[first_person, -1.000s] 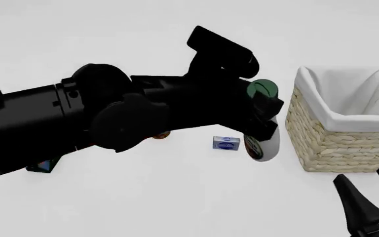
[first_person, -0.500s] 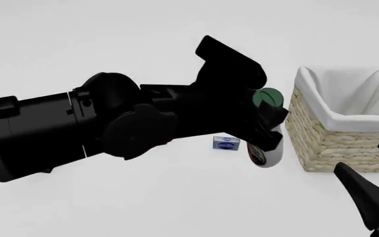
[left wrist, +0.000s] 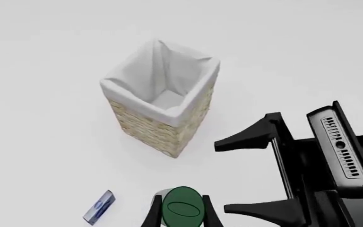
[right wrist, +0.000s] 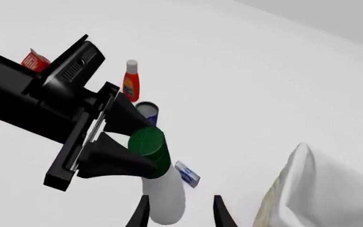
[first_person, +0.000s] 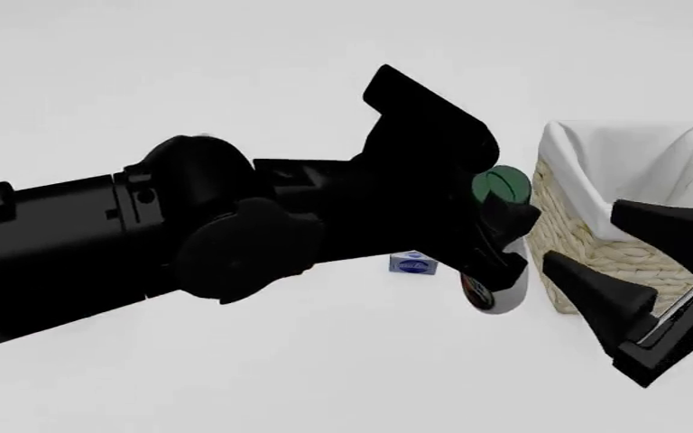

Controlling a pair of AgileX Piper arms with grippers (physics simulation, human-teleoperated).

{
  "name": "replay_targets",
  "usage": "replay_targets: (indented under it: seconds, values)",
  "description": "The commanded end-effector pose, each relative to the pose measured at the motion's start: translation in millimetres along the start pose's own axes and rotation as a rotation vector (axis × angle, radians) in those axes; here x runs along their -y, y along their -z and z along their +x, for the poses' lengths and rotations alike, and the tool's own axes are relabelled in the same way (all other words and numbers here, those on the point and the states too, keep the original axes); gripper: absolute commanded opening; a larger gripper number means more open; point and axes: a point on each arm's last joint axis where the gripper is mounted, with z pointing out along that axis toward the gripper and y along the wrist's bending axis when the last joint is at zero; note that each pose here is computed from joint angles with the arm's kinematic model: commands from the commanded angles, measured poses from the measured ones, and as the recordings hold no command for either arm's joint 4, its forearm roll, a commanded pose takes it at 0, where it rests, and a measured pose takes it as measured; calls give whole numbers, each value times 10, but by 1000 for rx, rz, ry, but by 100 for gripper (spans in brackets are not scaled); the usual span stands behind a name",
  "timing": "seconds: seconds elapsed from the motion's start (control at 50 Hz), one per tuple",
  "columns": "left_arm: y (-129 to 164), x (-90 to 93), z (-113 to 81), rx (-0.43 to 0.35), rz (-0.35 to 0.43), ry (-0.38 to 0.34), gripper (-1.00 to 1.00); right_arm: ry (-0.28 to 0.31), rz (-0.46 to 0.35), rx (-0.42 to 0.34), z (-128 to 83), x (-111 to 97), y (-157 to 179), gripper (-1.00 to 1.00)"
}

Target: Pick the salad dressing and place it in the basket.

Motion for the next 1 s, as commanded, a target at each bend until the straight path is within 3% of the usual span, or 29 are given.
replay_targets:
  seconds: [0.02,0.26,0.6,0.62,0.76,1.0]
  values:
    - [39,47,-39,12,13,-31,-100,-3,-66,-29,-115,-58,-239,100]
    - [76,77,-63,22,21,-32,-100,9,-136,-56,-141,-168,-454,100]
    - [120,139,-81,30,38,-38,-100,-10,-166,-85,-35,-251,-609,100]
    - [122,142,-79,31,39,-39,-100,-12,-166,-85,-29,-251,-607,-100]
    - [122,149,-70,32,41,-37,-100,18,-181,-63,-54,-269,-562,-100]
    - [155,152,-93,41,42,-36,-100,21,-203,-37,-96,-297,-516,-100]
